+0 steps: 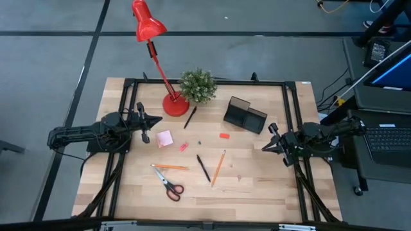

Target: Pick and place office supplies into organizer

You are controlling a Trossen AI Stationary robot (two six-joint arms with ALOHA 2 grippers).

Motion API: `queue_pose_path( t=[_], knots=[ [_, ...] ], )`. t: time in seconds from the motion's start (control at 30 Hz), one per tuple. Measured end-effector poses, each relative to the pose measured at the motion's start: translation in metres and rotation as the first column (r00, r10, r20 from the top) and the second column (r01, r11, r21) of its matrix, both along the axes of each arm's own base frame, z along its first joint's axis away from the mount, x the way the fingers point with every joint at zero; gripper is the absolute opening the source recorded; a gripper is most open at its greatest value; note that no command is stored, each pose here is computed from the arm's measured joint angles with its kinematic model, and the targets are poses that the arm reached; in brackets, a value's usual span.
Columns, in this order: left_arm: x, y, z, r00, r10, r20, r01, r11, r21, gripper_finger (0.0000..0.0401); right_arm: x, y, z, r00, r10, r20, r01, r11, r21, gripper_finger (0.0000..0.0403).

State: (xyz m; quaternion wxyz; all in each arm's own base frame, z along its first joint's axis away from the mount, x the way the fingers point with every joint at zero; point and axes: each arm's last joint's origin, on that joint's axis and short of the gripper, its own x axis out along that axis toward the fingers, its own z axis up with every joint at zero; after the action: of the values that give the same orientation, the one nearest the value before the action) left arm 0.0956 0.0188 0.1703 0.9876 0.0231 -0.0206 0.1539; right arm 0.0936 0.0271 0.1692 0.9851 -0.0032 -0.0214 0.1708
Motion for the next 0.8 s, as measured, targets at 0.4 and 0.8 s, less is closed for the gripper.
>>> queue_pose_path(
  t=[0.4,0.8],
  knots=[
    [0.0,0.0,0.0001,1.0,0.0,0.0,0.0,1.0,0.0,0.0004,0.0001,-0.0005,0.0002,1.0,-0.018,0.015,0.018,0.999,-0.037,0.0026],
    [0.0007,-0.0043,0.0014,0.988,-0.152,0.011,0.153,0.988,-0.02,0.0002,-0.0001,-0.0006,0.0045,0.999,-0.019,0.05,0.02,1.0,-0.004,0.0026]
  ],
)
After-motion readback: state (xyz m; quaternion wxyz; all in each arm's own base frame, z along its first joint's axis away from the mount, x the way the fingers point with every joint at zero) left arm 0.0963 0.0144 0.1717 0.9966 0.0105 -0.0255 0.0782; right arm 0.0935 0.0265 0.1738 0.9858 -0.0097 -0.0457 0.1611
